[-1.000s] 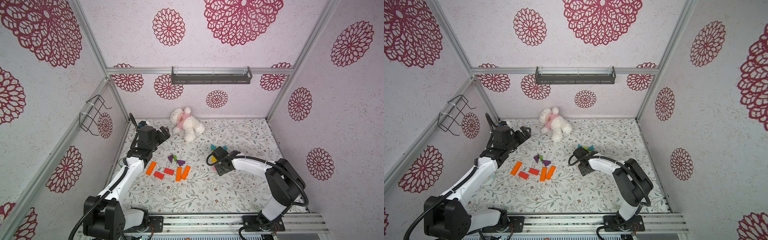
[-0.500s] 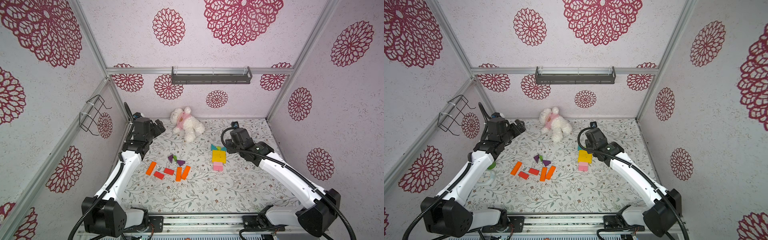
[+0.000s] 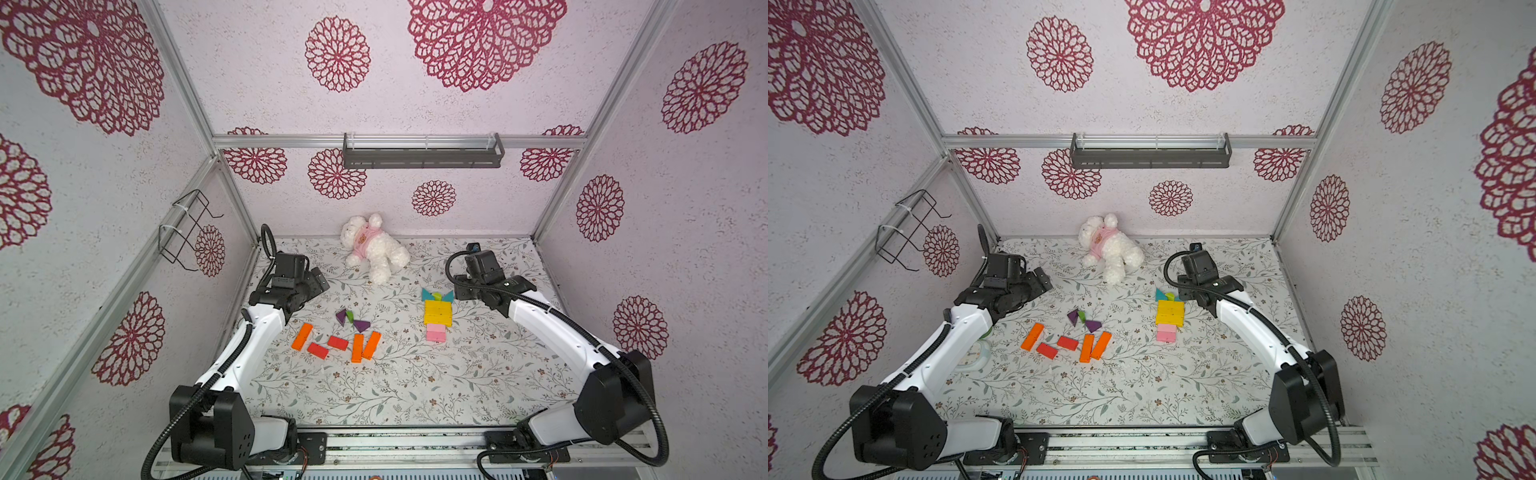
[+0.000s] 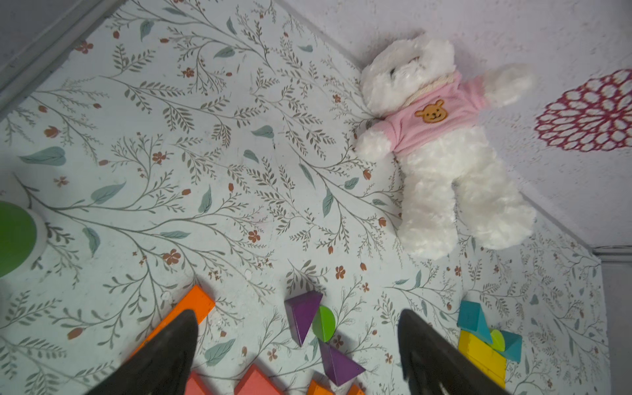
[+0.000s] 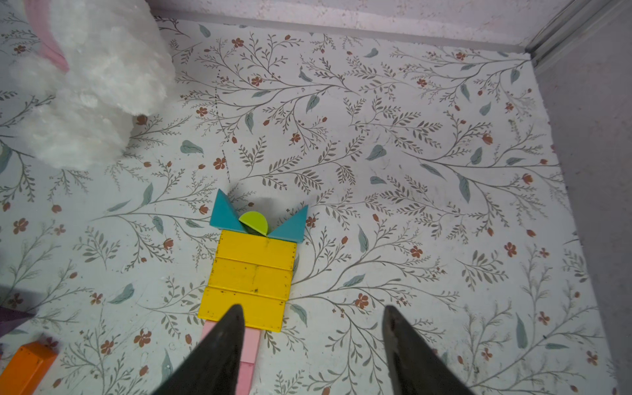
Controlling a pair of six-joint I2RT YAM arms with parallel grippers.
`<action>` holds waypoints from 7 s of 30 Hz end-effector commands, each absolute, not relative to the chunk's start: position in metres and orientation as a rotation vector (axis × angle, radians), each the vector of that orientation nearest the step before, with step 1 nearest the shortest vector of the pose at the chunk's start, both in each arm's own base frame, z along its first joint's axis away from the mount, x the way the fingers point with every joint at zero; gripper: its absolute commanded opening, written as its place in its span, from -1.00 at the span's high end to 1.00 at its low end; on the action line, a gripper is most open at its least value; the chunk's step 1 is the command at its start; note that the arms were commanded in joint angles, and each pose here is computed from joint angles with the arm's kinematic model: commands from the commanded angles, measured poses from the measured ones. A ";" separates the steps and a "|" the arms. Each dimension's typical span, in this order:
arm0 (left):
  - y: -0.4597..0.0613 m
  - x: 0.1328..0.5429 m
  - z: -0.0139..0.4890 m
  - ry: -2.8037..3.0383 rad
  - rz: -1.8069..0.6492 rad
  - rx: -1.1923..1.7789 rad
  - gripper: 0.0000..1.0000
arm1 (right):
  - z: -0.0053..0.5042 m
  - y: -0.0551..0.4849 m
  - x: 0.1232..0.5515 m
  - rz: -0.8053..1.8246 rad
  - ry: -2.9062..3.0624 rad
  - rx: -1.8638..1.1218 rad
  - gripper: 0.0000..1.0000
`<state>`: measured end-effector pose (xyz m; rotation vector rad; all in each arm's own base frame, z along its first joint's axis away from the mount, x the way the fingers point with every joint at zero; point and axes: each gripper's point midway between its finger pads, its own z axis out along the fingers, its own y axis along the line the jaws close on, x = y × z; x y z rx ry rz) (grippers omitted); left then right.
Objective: Assemble a carrot with building blocks
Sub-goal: Adjust the building block at the center of the board, then pick up the building block from the center of the board.
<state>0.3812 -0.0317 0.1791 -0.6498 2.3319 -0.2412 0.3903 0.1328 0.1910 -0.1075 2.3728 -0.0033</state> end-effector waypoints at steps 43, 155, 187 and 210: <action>-0.065 0.391 0.127 2.586 -0.343 -0.417 -0.89 | 0.061 0.166 0.488 -0.109 2.602 -0.235 -0.78; -0.108 0.372 0.034 3.052 0.039 0.235 0.10 | 0.203 0.115 0.370 0.320 2.290 0.029 -0.78; -0.097 0.398 0.004 3.058 0.160 0.235 -0.07 | 0.207 0.111 0.362 0.313 2.262 0.014 -0.79; -0.101 0.408 0.043 2.955 0.156 0.174 0.35 | 0.217 0.112 0.361 0.328 2.233 0.011 -0.78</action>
